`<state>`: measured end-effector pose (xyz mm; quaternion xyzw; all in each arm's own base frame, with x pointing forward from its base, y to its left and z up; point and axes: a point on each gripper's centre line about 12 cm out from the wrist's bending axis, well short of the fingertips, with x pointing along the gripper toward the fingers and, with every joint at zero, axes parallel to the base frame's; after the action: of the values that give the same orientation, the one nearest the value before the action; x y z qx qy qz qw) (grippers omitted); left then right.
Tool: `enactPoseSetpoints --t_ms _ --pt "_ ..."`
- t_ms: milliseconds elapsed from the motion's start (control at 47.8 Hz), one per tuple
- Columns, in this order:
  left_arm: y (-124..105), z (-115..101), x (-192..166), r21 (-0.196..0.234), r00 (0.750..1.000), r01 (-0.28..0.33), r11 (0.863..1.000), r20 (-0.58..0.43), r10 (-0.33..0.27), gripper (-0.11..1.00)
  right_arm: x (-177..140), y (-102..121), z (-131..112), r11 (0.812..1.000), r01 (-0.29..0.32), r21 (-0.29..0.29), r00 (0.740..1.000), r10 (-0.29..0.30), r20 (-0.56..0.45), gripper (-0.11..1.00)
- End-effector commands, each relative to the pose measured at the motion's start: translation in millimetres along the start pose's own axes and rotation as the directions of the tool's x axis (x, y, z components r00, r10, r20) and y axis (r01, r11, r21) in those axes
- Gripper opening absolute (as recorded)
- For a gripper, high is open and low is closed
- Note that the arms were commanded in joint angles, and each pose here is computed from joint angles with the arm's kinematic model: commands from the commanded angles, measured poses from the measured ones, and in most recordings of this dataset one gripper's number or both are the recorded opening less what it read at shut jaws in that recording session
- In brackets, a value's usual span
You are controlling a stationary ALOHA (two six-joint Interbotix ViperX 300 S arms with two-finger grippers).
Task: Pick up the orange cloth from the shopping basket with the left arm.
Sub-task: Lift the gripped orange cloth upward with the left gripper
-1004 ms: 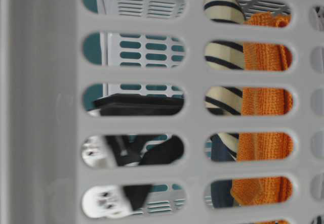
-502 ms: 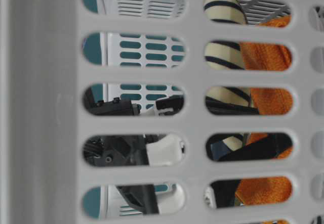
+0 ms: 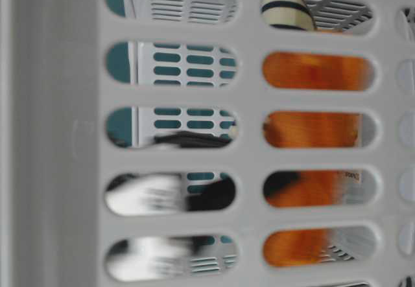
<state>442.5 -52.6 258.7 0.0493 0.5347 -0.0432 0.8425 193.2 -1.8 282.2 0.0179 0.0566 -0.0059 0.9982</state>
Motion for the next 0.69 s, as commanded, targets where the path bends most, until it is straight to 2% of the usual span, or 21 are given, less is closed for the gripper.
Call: enactPoseSetpoints --t_ms 0,209,335,502,670 --pt "9.5 24.0 -53.4 -0.020 0.996 -0.012 1.000 0.088 0.013 0.14 -0.2 -0.8 5.0 1.000 0.004 0.005 1.000 -0.004 0.022 0.75" --pt "25.9 53.7 -138.0 -0.058 0.989 -0.027 0.998 0.145 0.035 0.14 -2.2 -1.3 4.9 1.000 0.007 0.007 1.000 -0.007 0.028 0.75" --pt "32.1 58.6 -170.5 -0.075 0.989 -0.033 0.997 0.140 0.043 0.14 -2.5 -1.4 4.5 1.000 0.007 0.005 1.000 -0.007 0.028 0.75" --pt "34.2 59.5 -172.3 -0.082 0.996 -0.036 0.996 0.074 0.042 0.14 -2.8 -1.7 5.1 1.000 0.008 0.007 0.999 -0.009 0.036 0.75" --pt "35.5 60.4 -169.4 -0.084 0.996 -0.037 0.996 0.077 0.043 0.14 -2.8 -1.7 5.2 1.000 0.008 0.007 0.999 -0.009 0.040 0.75"
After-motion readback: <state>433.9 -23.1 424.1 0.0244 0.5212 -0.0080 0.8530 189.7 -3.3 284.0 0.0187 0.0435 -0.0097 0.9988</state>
